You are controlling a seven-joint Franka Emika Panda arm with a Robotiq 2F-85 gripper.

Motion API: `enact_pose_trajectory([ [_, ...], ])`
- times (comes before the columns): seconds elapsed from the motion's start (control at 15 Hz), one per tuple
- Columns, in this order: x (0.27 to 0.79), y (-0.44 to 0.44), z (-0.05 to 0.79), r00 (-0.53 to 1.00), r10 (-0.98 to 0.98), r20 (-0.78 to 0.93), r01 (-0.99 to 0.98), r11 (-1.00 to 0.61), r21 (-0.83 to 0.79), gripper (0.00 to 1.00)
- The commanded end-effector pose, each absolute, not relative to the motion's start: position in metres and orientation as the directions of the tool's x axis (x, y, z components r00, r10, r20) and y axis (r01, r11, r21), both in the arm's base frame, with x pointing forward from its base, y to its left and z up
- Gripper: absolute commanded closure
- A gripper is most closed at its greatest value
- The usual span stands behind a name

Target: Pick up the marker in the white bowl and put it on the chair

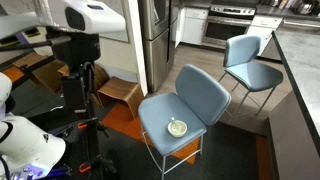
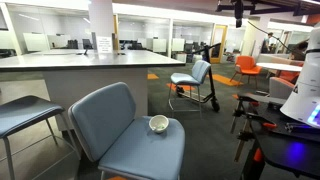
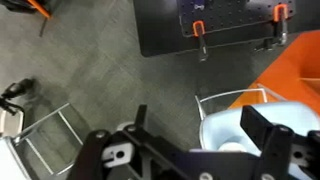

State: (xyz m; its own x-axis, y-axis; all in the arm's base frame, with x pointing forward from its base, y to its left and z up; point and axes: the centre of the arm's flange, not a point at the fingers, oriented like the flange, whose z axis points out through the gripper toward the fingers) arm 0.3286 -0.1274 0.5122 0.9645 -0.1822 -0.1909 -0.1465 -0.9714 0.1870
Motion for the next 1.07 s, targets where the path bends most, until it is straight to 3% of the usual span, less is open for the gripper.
enact_pose_trajectory([
  [0.0,0.329,-0.127,0.512,0.965,-0.182,-0.191,-0.147,-0.971,0.187,0.00],
  [0.53,0.340,-0.130,0.507,0.965,-0.182,-0.190,-0.146,-0.971,0.187,0.00],
  [1.0,0.433,-0.116,0.458,0.965,-0.201,-0.171,-0.168,-0.967,0.189,0.00],
])
